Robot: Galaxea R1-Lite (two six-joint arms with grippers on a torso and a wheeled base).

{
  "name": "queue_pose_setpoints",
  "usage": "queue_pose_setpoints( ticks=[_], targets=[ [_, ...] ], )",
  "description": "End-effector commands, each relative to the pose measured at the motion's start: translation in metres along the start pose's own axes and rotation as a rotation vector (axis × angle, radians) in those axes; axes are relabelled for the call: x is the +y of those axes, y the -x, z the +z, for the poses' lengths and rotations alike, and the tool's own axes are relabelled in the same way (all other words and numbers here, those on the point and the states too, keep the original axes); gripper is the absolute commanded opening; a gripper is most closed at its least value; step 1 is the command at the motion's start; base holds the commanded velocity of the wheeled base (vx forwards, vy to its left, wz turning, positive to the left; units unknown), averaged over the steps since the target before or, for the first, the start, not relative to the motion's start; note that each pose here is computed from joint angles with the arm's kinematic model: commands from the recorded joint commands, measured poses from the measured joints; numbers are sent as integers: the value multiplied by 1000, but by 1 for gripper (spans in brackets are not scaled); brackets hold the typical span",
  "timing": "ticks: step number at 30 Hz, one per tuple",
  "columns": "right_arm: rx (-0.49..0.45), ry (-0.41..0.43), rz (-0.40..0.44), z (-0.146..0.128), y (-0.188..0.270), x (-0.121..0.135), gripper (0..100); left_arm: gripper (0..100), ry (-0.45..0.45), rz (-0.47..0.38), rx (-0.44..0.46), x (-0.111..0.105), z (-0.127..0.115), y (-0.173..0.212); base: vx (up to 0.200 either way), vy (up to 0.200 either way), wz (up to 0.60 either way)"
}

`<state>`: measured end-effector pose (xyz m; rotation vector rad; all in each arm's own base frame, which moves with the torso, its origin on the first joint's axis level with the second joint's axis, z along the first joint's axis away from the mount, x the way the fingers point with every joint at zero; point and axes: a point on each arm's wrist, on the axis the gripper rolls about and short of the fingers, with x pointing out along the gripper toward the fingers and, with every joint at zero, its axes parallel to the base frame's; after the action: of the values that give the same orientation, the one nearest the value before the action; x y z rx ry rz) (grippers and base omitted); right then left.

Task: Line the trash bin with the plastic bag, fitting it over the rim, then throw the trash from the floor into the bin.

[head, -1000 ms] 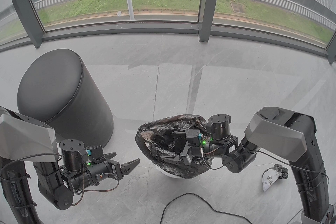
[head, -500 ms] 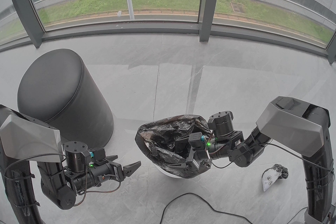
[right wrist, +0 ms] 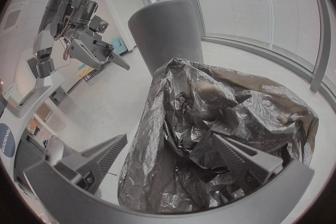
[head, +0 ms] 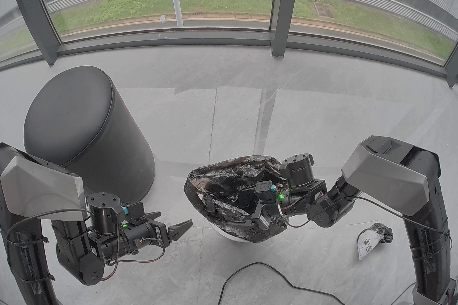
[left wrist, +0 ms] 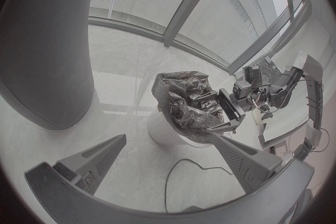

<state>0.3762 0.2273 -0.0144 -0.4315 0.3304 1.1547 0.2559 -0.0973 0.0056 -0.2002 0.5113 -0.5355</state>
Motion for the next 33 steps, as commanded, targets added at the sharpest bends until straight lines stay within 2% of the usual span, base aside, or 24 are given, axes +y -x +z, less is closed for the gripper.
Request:
queue_pose_setpoints(
  ticks=[1, 15, 18, 19, 21, 22, 23, 25, 29, 33],
  targets=[
    [-8, 7, -4, 0, -3, -2, 0, 100, 1, 2, 2, 0, -1, 0, 0, 0, 0],
    [-15, 7, 16, 3, 1, 1, 0, 100, 3, 5, 4, 1, -1, 0, 0, 0, 0],
    [-63, 13, 75, 15, 7, 2, 0, 100, 4, 8, 4, 2, -1, 0, 0, 0, 0],
    [-102, 12, 140, 20, 12, 3, 0, 100, 4, 7, 8, 2, -2, 0, 0, 0, 0],
    [-130, 9, 193, 26, 17, 4, 0, 100, 6, 9, 14, 2, -3, -1, 0, 0, 0],
    [-130, 9, 193, 26, 17, 4, 0, 100, 6, 9, 14, 2, -3, -1, 0, 0, 0],
    [-144, 0, 240, 32, 23, 5, 0, 100, 7, 11, 16, 3, -4, -1, 0, 0, 0],
    [-149, -13, 278, 35, 27, 5, 0, 100, 7, 10, 18, 2, -4, -1, 0, 0, 0],
    [-136, -40, 321, 35, 30, 7, 0, 100, 7, 11, 17, 2, -4, -1, 0, 0, 0],
    [-123, -40, 312, 28, 24, 5, 0, 100, 7, 11, 21, 2, -5, 0, 0, 0, 0]
  ],
)
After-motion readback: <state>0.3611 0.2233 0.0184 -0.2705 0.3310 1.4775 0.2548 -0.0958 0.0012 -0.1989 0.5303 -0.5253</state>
